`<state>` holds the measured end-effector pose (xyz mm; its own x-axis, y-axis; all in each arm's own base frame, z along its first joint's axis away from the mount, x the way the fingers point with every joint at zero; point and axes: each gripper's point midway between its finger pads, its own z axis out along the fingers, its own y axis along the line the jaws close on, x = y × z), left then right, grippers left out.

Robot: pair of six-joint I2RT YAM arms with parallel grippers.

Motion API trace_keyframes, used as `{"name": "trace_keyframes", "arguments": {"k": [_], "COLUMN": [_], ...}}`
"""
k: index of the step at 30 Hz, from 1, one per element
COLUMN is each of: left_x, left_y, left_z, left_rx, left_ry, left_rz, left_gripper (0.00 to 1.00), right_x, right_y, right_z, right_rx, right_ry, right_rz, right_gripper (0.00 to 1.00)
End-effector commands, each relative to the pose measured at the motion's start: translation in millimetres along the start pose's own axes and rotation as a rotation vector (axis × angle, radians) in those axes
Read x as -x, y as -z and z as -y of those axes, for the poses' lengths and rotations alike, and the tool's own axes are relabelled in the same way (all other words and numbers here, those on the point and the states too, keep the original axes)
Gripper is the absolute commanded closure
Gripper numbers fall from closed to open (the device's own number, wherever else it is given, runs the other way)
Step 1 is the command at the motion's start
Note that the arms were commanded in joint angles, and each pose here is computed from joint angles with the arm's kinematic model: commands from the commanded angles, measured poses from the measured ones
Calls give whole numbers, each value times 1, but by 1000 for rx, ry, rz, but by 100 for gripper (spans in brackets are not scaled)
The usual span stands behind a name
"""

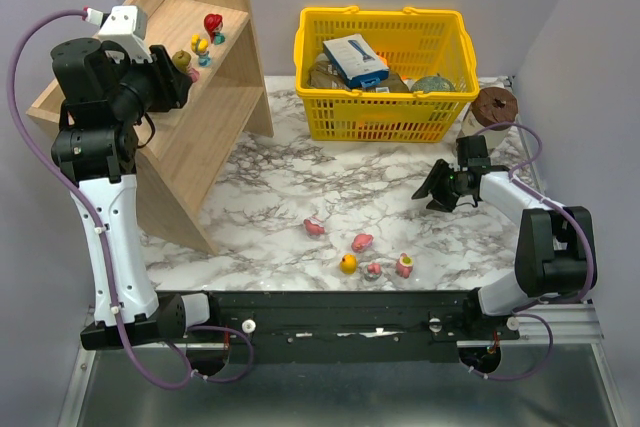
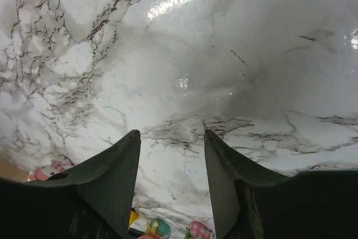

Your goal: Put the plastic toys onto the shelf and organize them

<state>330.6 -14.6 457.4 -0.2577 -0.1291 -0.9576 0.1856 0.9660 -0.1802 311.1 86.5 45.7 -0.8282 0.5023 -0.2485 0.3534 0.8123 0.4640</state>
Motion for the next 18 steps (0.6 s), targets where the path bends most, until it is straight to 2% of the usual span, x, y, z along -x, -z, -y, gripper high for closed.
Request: {"name": "trace_keyframes", "arguments": {"k": [1, 8, 18], "left_x": [0, 0, 0], "left_y": [5, 8, 13], "left_z": [-5, -8, -13], "left_rx": [34, 51, 87], "left_ry": [-16, -32, -41], "left_rz": [5, 3, 10], "left_gripper": [50, 55, 55], "right_x": [10, 9, 8], "right_y": [0, 0, 0], "right_z": [-5, -5, -5], "right_rx": [18, 19, 19], "right_ry": [18, 18, 18], "right_rz": [24, 21, 19], "right_gripper": [42, 42, 42]}}
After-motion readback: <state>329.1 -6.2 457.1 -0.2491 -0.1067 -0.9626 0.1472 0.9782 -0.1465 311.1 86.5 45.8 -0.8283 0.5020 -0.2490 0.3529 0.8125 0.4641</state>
